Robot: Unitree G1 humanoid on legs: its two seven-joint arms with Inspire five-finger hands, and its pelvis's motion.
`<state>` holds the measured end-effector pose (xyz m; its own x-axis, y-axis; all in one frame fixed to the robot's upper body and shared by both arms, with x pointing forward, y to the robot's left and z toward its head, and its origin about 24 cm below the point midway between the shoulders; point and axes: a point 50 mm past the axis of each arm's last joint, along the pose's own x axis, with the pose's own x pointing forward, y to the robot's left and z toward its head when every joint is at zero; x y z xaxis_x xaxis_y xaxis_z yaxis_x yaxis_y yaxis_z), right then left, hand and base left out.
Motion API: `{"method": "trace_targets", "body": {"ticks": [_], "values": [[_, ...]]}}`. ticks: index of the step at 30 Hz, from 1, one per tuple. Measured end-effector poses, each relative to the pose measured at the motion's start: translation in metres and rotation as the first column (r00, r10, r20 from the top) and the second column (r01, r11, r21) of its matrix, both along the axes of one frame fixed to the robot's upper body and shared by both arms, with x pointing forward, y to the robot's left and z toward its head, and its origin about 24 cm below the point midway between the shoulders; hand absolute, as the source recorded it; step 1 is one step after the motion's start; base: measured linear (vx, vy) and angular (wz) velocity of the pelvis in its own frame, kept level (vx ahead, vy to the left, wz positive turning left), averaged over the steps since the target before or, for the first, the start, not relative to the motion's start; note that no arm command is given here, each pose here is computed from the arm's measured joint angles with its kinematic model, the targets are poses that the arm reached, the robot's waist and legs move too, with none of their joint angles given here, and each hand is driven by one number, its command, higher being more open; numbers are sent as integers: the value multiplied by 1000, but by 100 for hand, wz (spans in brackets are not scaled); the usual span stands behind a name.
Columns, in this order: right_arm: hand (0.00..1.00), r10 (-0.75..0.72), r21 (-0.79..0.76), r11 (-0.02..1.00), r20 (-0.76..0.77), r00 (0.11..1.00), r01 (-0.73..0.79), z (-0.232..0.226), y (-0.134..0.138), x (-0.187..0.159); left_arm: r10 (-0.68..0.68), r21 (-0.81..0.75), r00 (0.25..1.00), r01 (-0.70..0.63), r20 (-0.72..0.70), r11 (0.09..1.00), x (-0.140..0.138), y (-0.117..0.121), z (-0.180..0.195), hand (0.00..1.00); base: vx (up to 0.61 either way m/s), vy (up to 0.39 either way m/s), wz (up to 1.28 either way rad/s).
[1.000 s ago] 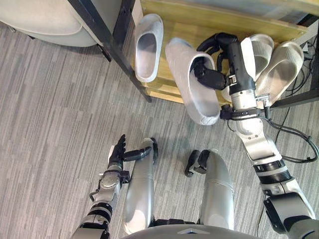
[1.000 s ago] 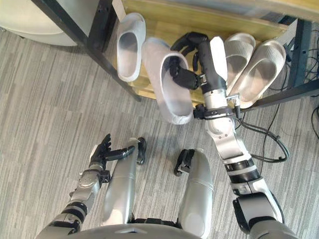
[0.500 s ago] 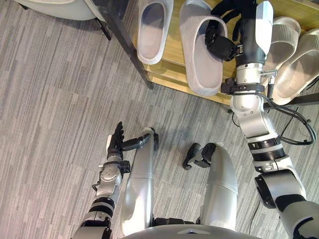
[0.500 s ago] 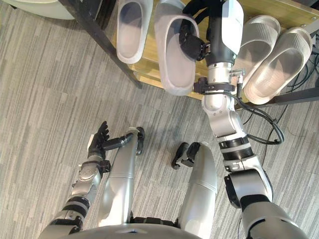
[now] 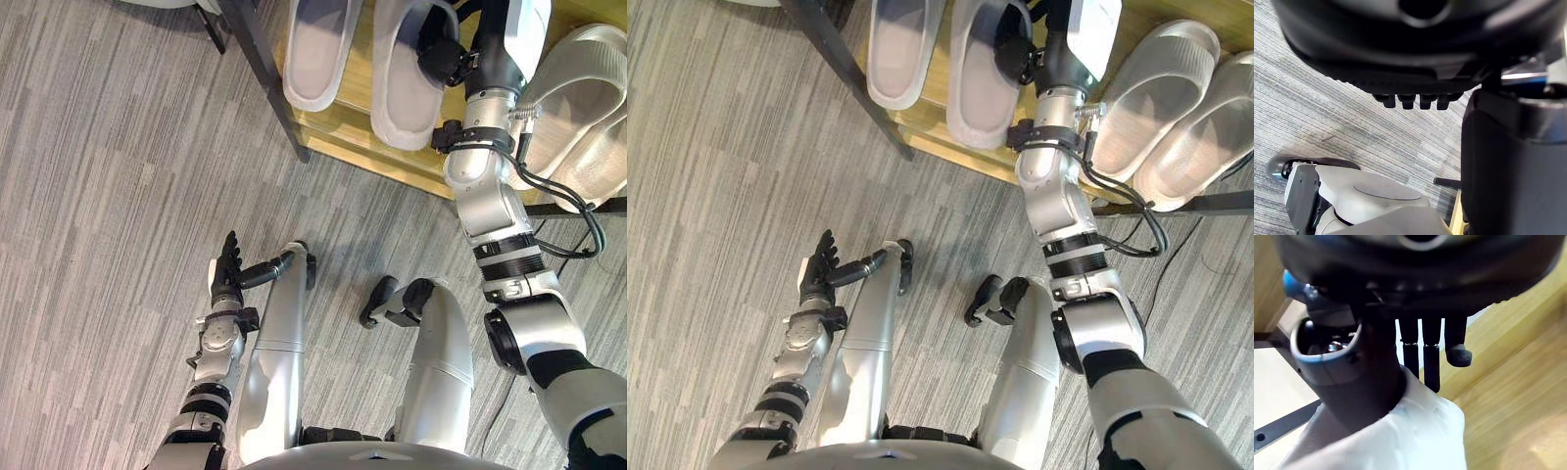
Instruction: Organize the slippers on the shoe rack
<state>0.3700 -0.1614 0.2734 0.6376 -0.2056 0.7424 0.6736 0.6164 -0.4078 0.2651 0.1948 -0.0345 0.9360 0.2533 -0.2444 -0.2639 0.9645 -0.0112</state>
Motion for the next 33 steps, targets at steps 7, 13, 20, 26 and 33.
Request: {"method": "trace_targets", "body": {"ticks": [7,13,20,26,33], "values": [[0,-64,25,998,-14,998,65,5,-5,8,62,4,998,-62,-11,998,-2,0,-2,100,0,0,0],[0,-84,24,996,-26,996,84,12,-5,13,69,2,997,-69,-17,998,-2,-1,-3,100,-5,-5,1],[100,-82,-4,997,-46,996,82,10,0,17,63,4,998,-63,-26,998,-3,-3,-5,100,6,-5,2],[100,-78,-52,996,-43,996,75,7,12,17,55,5,998,-55,-30,998,-3,-4,-6,100,0,0,0],[100,-63,-37,997,-41,997,61,5,18,17,57,-1,997,-57,-53,998,-4,-8,-10,100,0,0,0]]}}
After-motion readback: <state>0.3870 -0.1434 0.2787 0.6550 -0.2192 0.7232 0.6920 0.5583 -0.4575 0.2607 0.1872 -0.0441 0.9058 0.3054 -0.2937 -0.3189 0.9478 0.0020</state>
